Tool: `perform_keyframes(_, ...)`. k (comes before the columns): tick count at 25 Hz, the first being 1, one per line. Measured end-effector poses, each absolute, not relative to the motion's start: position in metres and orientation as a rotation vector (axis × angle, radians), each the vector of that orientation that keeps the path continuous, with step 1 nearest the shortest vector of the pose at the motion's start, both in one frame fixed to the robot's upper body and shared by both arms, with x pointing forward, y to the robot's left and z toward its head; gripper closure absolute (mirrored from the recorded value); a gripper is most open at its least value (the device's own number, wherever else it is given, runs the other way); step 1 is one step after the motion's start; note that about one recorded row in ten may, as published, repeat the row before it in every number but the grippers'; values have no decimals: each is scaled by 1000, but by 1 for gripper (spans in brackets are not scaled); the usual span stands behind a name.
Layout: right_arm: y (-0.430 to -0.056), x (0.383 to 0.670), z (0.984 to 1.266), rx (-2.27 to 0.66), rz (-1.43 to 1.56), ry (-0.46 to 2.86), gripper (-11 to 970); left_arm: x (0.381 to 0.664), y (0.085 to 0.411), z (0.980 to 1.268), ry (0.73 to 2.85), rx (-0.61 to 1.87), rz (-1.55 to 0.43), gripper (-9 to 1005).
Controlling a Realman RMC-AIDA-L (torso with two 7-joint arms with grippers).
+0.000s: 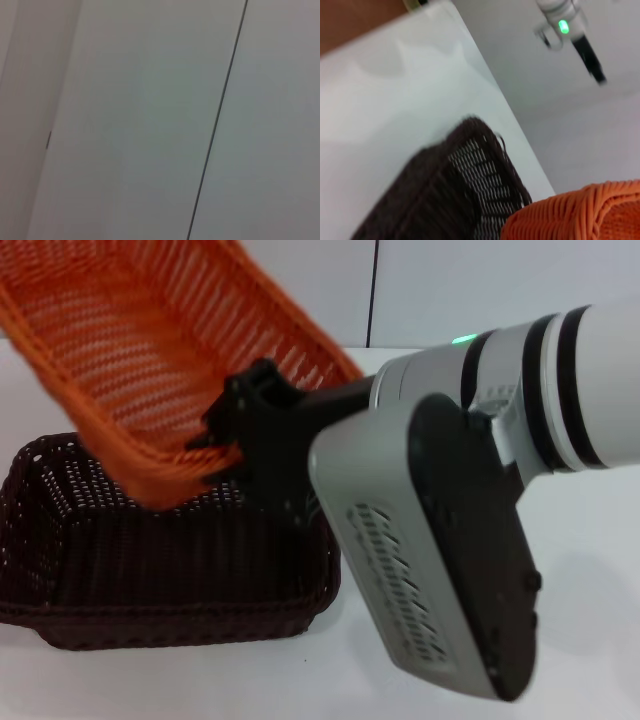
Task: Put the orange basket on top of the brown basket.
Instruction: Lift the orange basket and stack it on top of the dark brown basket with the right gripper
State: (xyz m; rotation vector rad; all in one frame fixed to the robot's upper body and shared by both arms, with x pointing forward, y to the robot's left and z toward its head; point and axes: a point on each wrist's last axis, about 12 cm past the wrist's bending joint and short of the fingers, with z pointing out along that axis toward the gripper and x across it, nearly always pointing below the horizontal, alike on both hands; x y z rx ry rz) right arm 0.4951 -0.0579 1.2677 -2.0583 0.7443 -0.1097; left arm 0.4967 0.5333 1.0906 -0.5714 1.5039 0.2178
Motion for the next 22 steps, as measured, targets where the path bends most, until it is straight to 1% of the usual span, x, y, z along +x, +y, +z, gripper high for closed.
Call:
perform_keyframes(4,-63,487,1260,-2116,-28,620,787,496,535,1092,1477,-600,211,483)
perform_keyframes(8,-72,487,1254,-2157,7,518,787,496,535,1093,1467,-610,209,483)
perform_keyframes(11,-84,497,1252,-2171,45,440,787,495,533,1092,1444,-627,196,483)
perform_keyframes(16,-93,509,1253,-2184,126,339,786,493,526,1088,1400,-666,165,483)
perform_keyframes(18,-98,519,1252,-2176,203,292,786,490,518,1081,1379,-703,140,483)
perform_keyframes(19,-101,528,1250,-2177,301,256,786,490,518,1081,1378,-704,139,483)
perform_keyframes(20,-101,528,1250,-2177,301,256,786,490,518,1081,1378,-704,139,483)
perform_keyframes(22,-107,538,1249,-2182,393,244,786,485,509,1072,1365,-741,117,483)
